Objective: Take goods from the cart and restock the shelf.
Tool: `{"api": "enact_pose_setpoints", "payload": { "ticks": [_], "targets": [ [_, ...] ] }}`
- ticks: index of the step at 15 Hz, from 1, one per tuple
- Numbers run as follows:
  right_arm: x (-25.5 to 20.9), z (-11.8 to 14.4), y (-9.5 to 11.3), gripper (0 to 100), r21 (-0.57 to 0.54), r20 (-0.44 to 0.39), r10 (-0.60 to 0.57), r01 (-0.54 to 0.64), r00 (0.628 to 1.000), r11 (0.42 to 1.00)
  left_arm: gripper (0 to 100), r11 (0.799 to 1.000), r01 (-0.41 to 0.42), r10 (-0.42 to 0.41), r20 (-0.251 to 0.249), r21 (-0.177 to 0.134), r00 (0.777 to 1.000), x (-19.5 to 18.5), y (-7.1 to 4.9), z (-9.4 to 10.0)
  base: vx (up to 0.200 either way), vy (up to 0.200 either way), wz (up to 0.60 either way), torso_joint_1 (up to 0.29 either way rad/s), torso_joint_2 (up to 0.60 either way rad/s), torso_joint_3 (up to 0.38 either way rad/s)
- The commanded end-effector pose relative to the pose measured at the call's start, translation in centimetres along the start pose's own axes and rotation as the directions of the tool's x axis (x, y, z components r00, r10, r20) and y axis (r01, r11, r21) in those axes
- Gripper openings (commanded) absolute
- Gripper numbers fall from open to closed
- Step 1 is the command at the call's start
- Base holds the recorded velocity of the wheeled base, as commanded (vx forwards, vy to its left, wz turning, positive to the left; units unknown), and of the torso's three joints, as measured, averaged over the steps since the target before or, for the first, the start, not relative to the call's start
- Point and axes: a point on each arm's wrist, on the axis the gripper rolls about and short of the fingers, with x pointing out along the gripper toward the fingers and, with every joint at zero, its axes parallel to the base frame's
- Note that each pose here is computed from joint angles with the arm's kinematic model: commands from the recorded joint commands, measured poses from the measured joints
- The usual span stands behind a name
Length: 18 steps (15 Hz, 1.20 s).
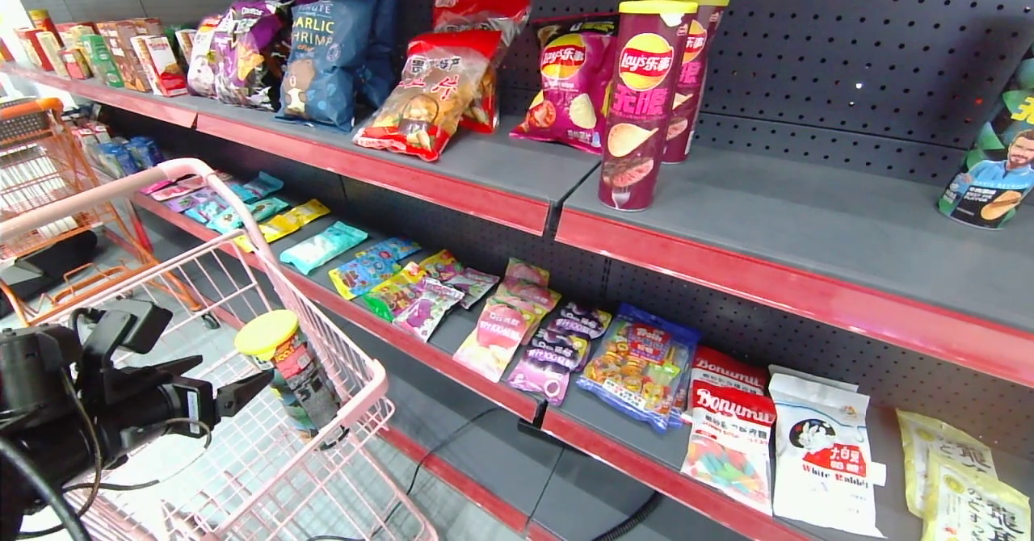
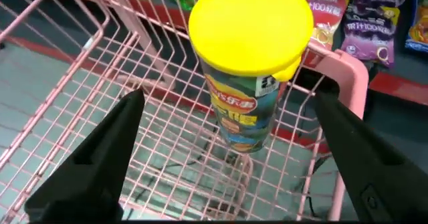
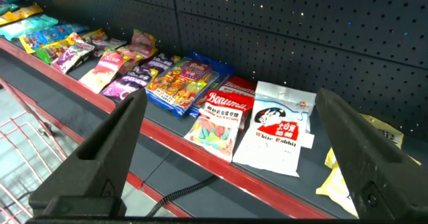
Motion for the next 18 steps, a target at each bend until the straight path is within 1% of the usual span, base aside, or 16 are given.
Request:
{"api": "enact_pose_setpoints", "payload": {
  "ticks": [1,2,3,5,7,9,10,12,13,14,16,17,18],
  "targets": [
    [0.0,0.0,0.0,100,0.0,-0.001,0.001,-0.001,1.0,1.0,100,0.999,0.044,-0.044,-0.024,0.009,0.999,1.8,0.5,-1.5,0.0,0.0,0.0,0.0,0.0,0.0],
    [0.0,0.0,0.0,100,0.0,-0.001,0.001,-0.001,1.0,1.0,100,0.997,0.067,-0.067,-0.007,0.028,0.998,2.2,0.6,-1.6,0.0,0.0,0.0,0.0,0.0,0.0],
    [0.0,0.0,0.0,100,0.0,-0.001,0.001,-0.001,1.0,1.0,100,0.992,0.115,-0.116,0.015,0.059,0.993,2.9,0.8,-2.0,0.0,0.0,0.0,0.0,0.0,0.0],
    [0.0,0.0,0.0,100,0.0,-0.001,0.001,-0.001,1.0,1.0,100,0.981,0.174,-0.178,0.033,0.091,0.984,3.7,0.9,-2.6,0.0,0.0,0.0,0.0,0.0,0.0],
    [0.0,0.0,0.0,100,0.0,-0.001,0.001,-0.001,1.0,1.0,100,0.975,0.201,-0.205,0.028,0.098,0.978,4.1,1.0,-3.0,0.0,0.0,0.0,0.0,0.0,0.0],
    [0.0,0.0,0.0,100,0.0,-0.001,0.001,-0.001,1.0,1.0,100,0.974,0.206,-0.208,0.02,0.09,0.978,4.3,1.2,-3.4,0.0,0.0,0.0,0.0,0.0,0.0],
    [0.0,0.0,0.0,100,0.0,-0.001,0.001,-0.001,1.0,1.0,100,0.971,0.218,-0.222,0.026,0.103,0.975,4.7,1.4,-3.4,0.0,0.0,0.0,0.0,0.0,0.0],
    [0.0,0.0,0.0,100,0.0,-0.001,0.001,-0.001,1.0,1.0,100,0.957,0.244,-0.255,0.052,0.156,0.966,5.5,2.3,-3.3,0.0,0.0,0.0,0.0,0.0,0.0],
    [0.0,0.0,0.0,100,0.0,-0.001,0.001,-0.001,1.0,1.0,100,0.955,0.246,-0.26,0.064,0.166,0.964,5.8,2.7,-3.2,0.0,0.0,0.0,0.0,0.0,0.0],
    [0.0,0.0,0.0,100,0.0,-0.001,0.001,-0.001,1.0,1.0,100,0.953,0.253,-0.268,0.069,0.169,0.961,6.0,2.8,-3.1,0.0,0.0,0.0,0.0,0.0,0.0],
    [0.0,0.0,0.0,100,0.0,-0.001,0.001,-0.001,1.0,1.0,100,0.944,0.282,-0.298,0.076,0.172,0.952,6.0,2.8,-3.1,0.0,0.0,0.0,0.0,0.0,0.0],
    [0.0,0.0,0.0,100,0.0,-0.001,0.001,-0.001,1.0,1.0,100,0.932,0.315,-0.333,0.082,0.177,0.939,6.2,2.7,-3.1,0.0,0.0,0.0,0.0,0.0,0.0],
    [0.0,0.0,0.0,100,0.0,-0.001,0.001,-0.001,1.0,1.0,100,0.927,0.327,-0.346,0.085,0.183,0.934,6.5,2.8,-3.1,0.0,0.0,0.0,0.0,0.0,0.0]
  ]
}}
